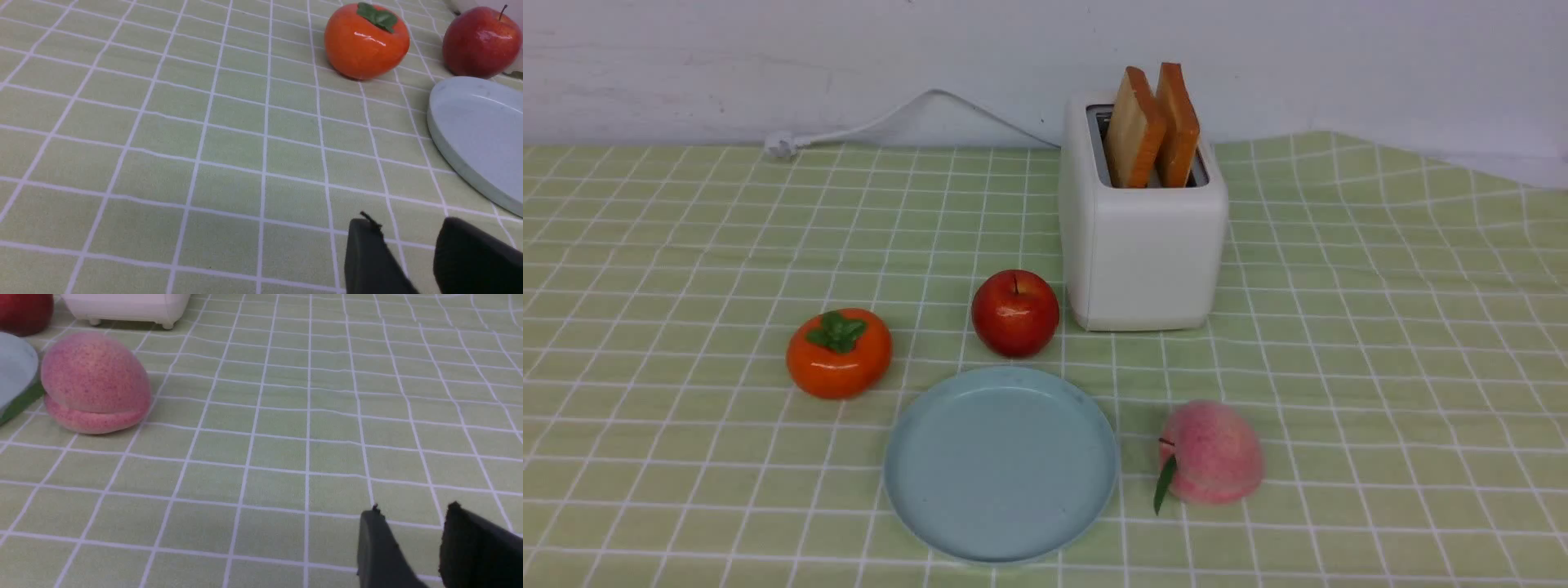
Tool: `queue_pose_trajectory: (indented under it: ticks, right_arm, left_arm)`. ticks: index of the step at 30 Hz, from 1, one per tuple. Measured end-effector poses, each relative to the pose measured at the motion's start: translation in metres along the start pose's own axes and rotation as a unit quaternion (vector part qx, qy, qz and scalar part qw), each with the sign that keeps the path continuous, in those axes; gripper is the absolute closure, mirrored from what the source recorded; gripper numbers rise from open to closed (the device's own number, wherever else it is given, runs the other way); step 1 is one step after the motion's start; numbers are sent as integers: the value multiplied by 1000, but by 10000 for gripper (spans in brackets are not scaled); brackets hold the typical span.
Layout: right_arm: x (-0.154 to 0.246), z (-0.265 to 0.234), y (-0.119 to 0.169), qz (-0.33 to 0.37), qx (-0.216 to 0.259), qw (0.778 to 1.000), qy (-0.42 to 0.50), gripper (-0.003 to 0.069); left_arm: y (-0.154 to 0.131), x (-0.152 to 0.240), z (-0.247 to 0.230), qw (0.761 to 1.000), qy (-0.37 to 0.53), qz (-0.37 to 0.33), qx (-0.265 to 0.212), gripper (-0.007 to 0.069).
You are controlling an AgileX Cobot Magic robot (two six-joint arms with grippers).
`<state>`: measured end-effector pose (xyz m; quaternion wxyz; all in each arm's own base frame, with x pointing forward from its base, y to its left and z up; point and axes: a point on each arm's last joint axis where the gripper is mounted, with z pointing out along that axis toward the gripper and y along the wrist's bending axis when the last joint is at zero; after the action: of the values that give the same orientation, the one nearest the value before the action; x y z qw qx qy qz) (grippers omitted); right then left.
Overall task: Take toasted bread from bread machine on green coffee tablecloth place on plate.
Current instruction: 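Reach for a toast slice standing in the toaster with the left gripper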
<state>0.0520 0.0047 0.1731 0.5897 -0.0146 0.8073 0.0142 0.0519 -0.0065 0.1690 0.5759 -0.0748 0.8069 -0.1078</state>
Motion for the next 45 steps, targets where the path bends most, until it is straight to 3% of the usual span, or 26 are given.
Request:
queue_pose_trajectory:
  ticks: [45]
  right_arm:
    - [0, 0, 0, 0, 0, 1000, 0, 420]
  left_arm:
    - [0, -3, 0, 1000, -17, 8, -1, 388]
